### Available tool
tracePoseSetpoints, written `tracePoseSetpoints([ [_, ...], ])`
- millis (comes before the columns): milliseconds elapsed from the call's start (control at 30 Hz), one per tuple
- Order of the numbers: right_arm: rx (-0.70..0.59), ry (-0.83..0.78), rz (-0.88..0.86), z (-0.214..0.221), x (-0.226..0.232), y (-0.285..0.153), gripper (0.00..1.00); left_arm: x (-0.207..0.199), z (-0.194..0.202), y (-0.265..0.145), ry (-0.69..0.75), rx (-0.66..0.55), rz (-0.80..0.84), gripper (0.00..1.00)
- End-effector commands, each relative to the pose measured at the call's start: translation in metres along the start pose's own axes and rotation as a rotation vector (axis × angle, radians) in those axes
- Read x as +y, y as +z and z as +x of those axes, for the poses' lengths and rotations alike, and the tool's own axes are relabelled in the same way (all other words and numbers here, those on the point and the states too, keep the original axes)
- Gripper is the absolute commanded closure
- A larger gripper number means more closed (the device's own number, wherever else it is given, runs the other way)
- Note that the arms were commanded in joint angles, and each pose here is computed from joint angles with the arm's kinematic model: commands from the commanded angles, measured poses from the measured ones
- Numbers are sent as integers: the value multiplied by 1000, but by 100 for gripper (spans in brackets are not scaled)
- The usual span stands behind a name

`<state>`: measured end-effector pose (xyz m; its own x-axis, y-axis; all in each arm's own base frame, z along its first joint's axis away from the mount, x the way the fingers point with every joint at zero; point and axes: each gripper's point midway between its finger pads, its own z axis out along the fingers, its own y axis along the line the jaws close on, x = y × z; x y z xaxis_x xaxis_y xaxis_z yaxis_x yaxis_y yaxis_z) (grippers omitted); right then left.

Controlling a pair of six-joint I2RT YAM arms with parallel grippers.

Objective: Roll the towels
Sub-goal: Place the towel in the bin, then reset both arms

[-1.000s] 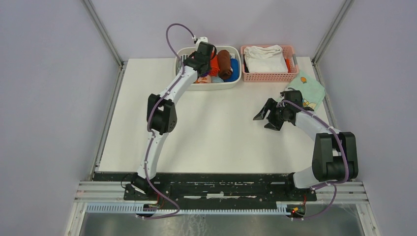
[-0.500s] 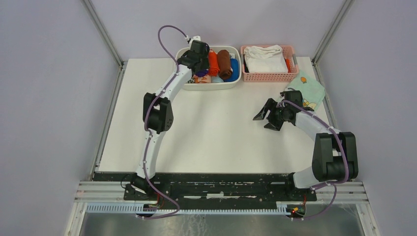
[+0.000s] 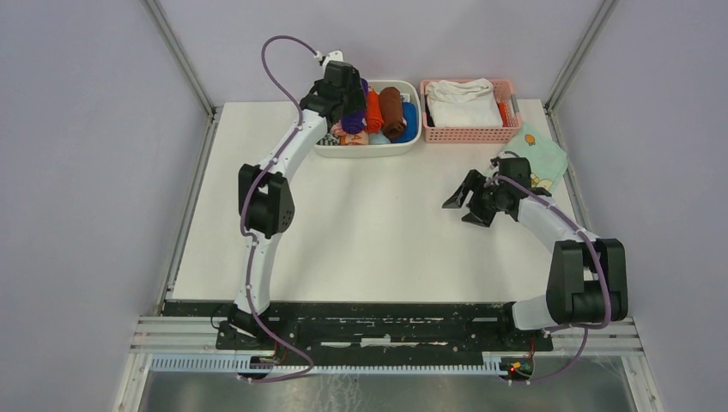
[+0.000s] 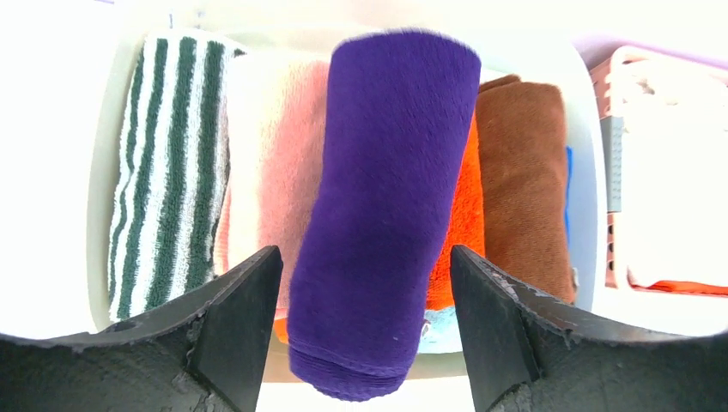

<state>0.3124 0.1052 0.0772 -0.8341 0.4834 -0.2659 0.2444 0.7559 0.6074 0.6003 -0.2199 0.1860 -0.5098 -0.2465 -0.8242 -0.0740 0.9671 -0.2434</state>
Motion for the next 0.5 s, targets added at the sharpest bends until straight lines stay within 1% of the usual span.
tracePoseSetpoints([
  [0, -64, -57, -38, -13, 14, -15, 20, -17, -62, -40, -73, -138, 73, 20],
  [200, -97, -89, -39, -18, 21, -30, 19, -17, -68, -58, -77, -143, 95, 16],
  [367, -154, -153, -37, -28, 33, -55, 17, -6, -71, -103, -60, -144, 108, 13],
  [467, -189, -205, -21, -33, 38, -71, 15, 15, -65, -142, -44, -148, 93, 11],
])
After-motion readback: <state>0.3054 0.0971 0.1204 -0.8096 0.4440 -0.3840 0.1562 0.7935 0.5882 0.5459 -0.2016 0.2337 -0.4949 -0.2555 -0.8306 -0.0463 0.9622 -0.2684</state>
